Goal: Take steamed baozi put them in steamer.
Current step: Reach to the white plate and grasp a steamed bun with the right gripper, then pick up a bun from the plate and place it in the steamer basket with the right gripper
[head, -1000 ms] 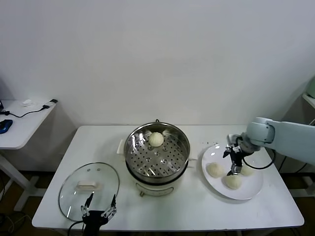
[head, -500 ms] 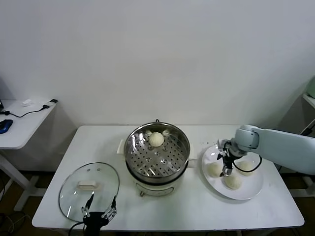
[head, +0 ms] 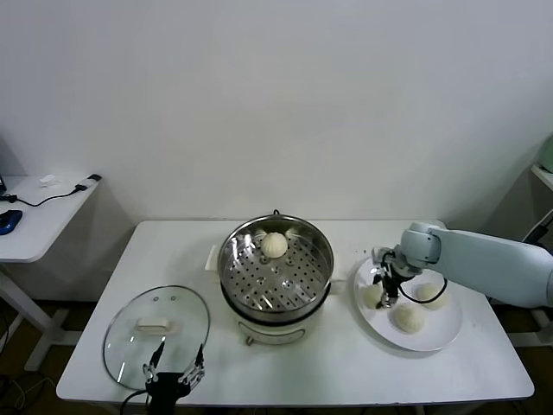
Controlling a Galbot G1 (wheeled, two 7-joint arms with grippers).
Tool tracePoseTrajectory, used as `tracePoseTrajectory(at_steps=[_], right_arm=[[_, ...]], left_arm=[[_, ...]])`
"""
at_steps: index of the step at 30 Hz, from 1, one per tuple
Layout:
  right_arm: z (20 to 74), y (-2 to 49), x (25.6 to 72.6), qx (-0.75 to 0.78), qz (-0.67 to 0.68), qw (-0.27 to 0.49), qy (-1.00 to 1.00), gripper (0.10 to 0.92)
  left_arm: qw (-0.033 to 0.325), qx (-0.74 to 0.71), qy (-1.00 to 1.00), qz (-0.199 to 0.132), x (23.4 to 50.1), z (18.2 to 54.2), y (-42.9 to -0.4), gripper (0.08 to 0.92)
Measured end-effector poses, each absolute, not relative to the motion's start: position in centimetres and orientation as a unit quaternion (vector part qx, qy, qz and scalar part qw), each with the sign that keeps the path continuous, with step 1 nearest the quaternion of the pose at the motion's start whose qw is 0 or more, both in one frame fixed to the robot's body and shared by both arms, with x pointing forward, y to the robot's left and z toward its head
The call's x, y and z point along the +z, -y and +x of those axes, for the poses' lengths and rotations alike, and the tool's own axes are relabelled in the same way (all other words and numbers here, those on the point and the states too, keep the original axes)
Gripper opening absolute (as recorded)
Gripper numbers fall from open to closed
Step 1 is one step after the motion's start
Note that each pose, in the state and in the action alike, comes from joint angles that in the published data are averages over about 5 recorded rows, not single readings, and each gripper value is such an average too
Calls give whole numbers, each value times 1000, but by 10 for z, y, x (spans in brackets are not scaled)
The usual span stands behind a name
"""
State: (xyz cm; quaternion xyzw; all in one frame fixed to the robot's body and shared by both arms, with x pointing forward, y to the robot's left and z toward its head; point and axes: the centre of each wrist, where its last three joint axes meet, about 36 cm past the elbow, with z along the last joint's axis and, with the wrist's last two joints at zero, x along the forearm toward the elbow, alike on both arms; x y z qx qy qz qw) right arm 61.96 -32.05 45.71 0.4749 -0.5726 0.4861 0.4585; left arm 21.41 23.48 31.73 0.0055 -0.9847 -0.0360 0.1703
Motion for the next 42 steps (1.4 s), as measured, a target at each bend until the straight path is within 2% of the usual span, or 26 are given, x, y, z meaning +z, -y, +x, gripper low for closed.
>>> tracePoseTrajectory(at_steps=[7,15,21,25,32,42], right_arm=[[623,327,490,489,481,448,573,570],[640,317,592,501,492,410,582,568],[644,278,685,501,504,359,605,568],[632,235,719,495,524,333,608,568],[607,153,725,495,550,318,593,568],[594,62,678,507,558,326,571,568]], left_arm=[[171,-35,985,4,318,215,-233,823],[167,-34,985,-1,321,217,-231,823],[162,-33,986,-6,323,219,-229,823],[160,-32,987,-11,323,220,-226,823],[159,-32,987,-12,324,219,-226,823],[156,-29,987,-11,322,224,-224,823]])
